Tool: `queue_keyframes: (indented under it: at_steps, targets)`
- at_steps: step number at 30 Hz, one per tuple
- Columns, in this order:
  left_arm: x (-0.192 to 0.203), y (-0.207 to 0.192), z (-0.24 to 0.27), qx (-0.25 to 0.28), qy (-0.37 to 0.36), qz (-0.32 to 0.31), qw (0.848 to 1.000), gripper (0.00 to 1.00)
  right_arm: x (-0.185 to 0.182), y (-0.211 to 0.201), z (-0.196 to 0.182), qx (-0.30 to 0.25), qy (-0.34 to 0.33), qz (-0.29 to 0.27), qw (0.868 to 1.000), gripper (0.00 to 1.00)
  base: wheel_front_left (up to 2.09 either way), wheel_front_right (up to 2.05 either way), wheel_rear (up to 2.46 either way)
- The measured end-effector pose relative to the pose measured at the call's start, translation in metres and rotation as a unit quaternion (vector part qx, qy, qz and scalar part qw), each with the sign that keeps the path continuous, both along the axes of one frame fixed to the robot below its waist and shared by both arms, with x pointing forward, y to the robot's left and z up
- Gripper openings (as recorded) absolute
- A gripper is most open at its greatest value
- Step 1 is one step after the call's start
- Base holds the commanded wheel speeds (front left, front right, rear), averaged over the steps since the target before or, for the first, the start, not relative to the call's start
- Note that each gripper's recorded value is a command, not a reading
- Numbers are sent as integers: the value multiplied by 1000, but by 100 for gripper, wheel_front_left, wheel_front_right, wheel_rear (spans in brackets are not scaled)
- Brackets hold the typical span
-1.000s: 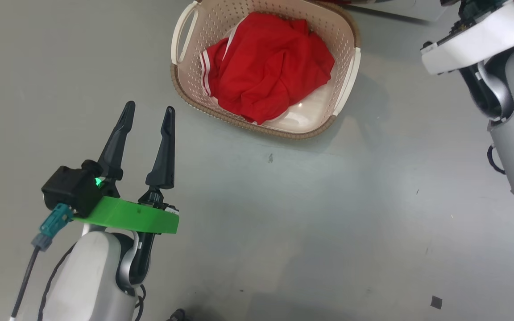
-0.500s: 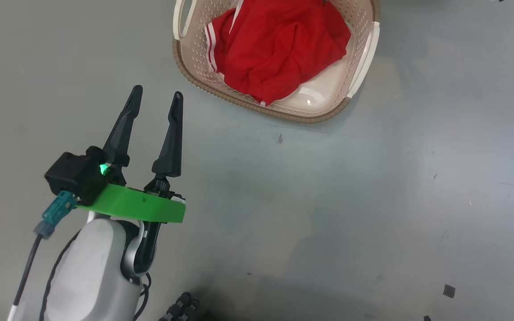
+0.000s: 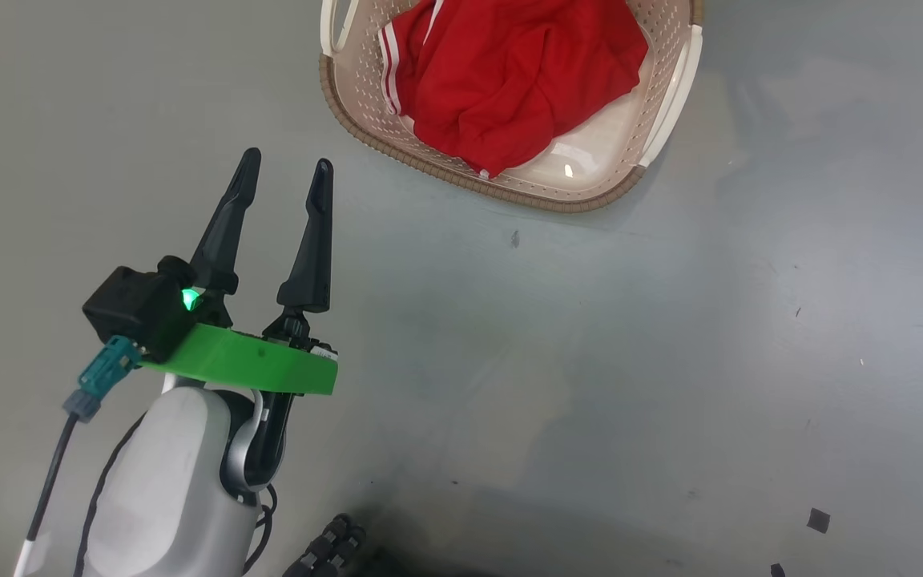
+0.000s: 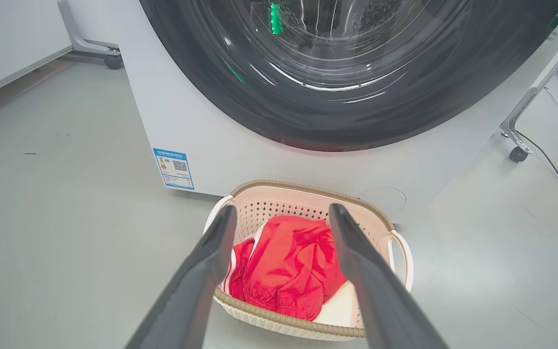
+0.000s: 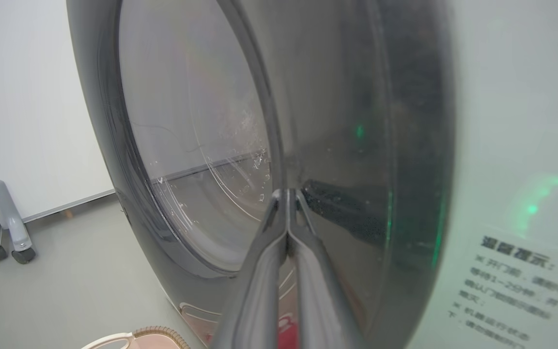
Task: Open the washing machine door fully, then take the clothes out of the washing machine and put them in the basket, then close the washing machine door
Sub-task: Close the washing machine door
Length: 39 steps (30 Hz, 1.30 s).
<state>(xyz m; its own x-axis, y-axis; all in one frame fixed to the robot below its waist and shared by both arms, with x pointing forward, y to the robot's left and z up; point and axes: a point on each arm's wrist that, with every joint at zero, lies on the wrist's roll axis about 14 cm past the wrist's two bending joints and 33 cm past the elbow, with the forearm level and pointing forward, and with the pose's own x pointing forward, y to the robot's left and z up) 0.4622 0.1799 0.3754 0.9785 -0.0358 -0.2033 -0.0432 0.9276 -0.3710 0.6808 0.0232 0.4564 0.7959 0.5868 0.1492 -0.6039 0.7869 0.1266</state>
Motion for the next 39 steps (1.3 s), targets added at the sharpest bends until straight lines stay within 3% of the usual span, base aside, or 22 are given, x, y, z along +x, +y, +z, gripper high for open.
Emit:
queue_keyframes:
  at_steps: [17,25,39]
  targets:
    - [2,1,12,-2,-12,3,1000,100,-6,-10,-7,-34,-6,-7,999,0,0,0,0]
    - [-1,3,37,0,-38,6,999,100,-40,-34,-36,-66,43,-18,997,0,0,0,0]
    - [-20,-1,75,-6,-77,3,997,100,-106,-42,6,-20,57,-31,998,0,0,0,0]
